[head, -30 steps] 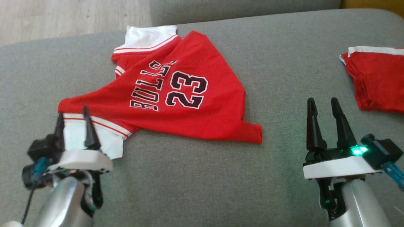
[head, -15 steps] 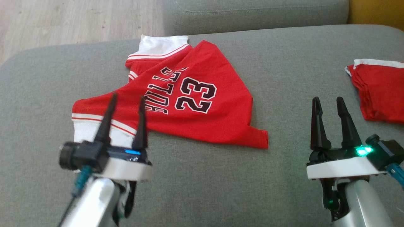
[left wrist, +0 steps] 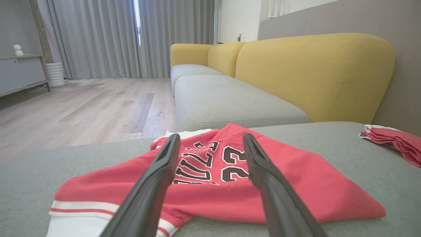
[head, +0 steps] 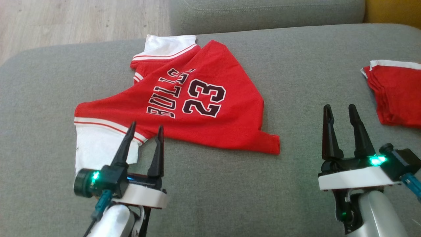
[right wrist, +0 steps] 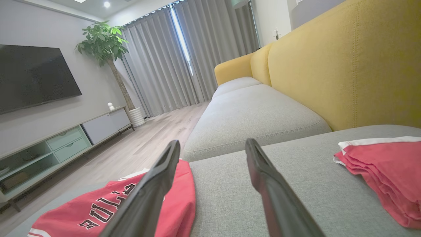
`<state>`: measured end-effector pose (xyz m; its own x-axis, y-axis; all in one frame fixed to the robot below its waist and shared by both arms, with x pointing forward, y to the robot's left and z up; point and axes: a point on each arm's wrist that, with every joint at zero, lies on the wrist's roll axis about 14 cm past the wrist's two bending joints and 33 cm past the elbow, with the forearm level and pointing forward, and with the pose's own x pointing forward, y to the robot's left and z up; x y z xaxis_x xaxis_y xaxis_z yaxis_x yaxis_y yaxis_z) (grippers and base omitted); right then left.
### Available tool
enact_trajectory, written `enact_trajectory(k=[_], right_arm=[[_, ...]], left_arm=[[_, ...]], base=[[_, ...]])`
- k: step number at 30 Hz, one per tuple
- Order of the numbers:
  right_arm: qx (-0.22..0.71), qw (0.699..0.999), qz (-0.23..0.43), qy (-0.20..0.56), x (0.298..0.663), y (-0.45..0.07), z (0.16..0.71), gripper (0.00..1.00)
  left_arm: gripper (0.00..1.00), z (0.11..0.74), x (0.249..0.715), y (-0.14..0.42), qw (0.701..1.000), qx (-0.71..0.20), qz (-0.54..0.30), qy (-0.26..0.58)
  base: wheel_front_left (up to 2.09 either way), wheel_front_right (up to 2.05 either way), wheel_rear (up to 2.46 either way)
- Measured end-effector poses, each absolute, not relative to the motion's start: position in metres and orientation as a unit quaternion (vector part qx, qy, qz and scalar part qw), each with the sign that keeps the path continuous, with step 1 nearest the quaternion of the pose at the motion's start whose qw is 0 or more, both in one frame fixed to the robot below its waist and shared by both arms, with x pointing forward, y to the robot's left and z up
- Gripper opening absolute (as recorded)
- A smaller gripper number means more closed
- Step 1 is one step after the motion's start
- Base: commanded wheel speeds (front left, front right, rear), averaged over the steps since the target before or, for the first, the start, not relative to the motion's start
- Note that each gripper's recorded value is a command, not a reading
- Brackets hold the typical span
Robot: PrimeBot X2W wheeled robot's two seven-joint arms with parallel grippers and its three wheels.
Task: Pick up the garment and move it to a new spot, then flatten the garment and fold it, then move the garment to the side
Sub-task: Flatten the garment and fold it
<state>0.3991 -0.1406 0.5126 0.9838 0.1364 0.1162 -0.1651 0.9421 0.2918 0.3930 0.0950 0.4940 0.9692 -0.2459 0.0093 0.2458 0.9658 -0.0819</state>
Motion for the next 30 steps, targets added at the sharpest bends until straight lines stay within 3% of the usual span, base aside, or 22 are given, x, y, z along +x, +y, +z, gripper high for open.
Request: enact_trajectory(k=[12, 19, 30], right_arm=[[0.124, 0.986, 0.102, -0.033, 0.408, -0.124, 0.503, 1.0], [0.08, 0.985, 0.15, -0.009, 0.454, -0.092, 0.504, 1.0], [0.053, 0.959, 0.178, 0.213, 0.508, -0.059, 0.415, 1.0]], left_arm=[[1.0, 0.495, 0.398, 0.101, 0.993, -0.046, -0.11, -0.006], [1.0, 0.484, 0.398, 0.108, 0.994, -0.051, -0.099, 0.008], [1.0, 0.467, 0.399, 0.126, 0.996, -0.055, -0.069, 0.032]], base=[[0.0, 0.0, 0.0], [0.0, 0.0, 0.0], [0.0, 0.0, 0.0]])
